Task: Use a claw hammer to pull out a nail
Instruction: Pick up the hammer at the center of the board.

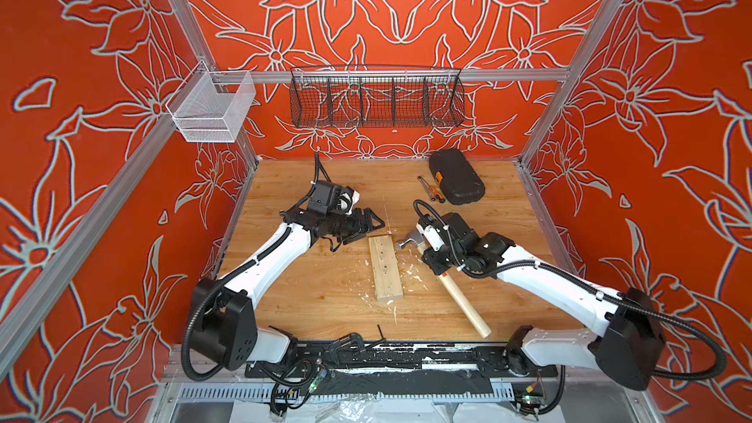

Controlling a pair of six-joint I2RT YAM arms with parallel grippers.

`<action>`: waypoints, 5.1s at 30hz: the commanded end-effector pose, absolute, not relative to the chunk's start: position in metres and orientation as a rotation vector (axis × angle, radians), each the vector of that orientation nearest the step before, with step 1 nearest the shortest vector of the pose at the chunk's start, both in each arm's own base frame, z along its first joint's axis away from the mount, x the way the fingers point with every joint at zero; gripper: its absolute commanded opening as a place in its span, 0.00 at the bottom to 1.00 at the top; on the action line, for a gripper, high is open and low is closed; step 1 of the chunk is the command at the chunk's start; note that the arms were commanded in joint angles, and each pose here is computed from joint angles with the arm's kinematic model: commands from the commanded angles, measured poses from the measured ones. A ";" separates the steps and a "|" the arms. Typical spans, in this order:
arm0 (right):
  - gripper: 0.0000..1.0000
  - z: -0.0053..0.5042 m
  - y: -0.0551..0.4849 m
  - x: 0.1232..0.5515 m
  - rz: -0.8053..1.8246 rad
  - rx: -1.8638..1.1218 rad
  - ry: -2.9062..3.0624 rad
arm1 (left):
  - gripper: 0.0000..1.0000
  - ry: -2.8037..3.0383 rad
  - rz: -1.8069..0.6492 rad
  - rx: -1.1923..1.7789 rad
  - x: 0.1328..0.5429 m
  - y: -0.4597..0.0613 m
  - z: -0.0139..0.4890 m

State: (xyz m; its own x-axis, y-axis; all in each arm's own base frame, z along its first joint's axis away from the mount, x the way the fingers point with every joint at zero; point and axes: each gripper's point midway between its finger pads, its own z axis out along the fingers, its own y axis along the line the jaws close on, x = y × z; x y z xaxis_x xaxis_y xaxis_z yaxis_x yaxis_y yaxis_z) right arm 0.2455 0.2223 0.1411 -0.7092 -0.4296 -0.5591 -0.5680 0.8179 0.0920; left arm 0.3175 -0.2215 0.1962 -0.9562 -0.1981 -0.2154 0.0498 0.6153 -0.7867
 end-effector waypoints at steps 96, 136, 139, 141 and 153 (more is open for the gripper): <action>0.71 0.276 0.229 0.226 0.492 -0.701 2.101 | 0.00 2.376 -2.050 0.224 0.299 -0.312 0.233; 0.79 0.262 0.182 0.259 1.095 0.446 1.653 | 0.00 1.848 -2.083 -0.049 0.342 -0.279 0.307; 0.79 0.259 0.182 0.268 1.126 0.493 1.635 | 0.00 1.826 -2.078 -0.054 0.341 -0.276 0.312; 0.79 0.257 0.181 0.275 1.154 0.532 1.616 | 0.00 1.817 -2.073 -0.058 0.340 -0.275 0.314; 0.79 0.266 0.182 0.314 1.327 0.624 1.475 | 0.00 1.796 -2.075 -0.051 0.337 -0.274 0.318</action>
State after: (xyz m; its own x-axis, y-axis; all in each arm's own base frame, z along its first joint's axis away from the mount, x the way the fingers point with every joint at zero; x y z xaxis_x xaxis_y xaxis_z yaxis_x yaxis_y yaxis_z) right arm 0.3130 0.1750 0.2313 -0.3531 0.8424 -0.4070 -0.1413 0.3820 0.9133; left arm 0.3500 -0.2775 0.2603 -0.9477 -0.3120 -0.0678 0.0745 -0.0096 -0.9972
